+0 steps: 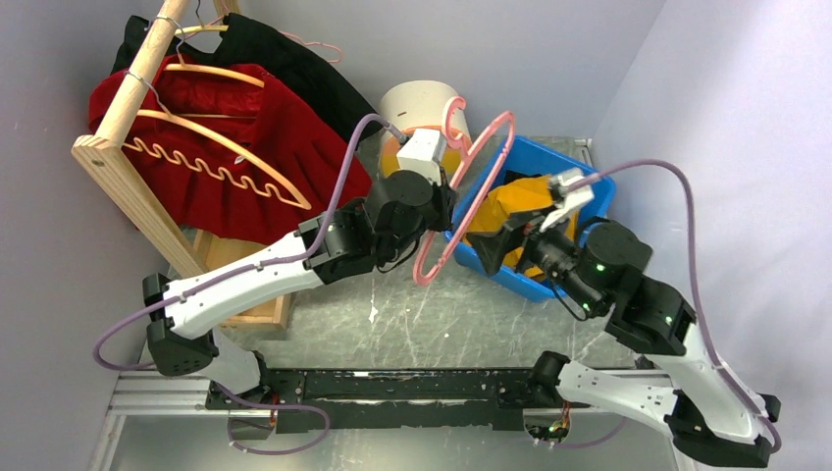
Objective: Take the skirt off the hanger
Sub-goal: Place the hanger at the clothesline.
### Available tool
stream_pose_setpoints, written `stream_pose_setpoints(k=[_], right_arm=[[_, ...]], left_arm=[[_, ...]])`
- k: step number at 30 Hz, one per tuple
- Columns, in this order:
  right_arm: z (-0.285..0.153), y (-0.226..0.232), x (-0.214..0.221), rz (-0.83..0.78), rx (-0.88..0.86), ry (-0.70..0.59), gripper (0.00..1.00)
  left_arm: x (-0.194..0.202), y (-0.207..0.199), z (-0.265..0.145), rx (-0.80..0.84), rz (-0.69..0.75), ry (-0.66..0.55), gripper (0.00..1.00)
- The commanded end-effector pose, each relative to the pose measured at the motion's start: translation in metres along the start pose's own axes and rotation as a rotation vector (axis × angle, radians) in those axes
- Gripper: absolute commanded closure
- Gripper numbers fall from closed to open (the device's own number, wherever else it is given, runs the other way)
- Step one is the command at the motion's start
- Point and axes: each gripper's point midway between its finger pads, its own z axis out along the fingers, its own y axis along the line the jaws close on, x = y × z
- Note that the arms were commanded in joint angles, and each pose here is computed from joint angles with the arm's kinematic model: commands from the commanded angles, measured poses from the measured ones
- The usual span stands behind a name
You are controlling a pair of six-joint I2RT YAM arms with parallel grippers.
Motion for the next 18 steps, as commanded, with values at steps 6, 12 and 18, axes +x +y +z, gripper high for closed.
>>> stream_pose_setpoints(k=[6, 12, 18], right_arm=[[0.032, 0.067, 0.030, -0.106, -0.327, 0.141, 0.00], [0.042, 0.074, 0.042, -0.088, -0.365, 0.099, 0.00], [0.055, 0.080, 0.055, -0.134, -0.391, 0.065, 0.00]], left_arm=[[-0.056, 0.041, -0.003, -0.267, -0.005, -0.210, 0.93], [-0.066, 0.053, -0.004, -0.306, -0.075, -0.266, 0.93], [-0.075, 0.062, -0.003, -0.344, -0.141, -0.285, 0.93]])
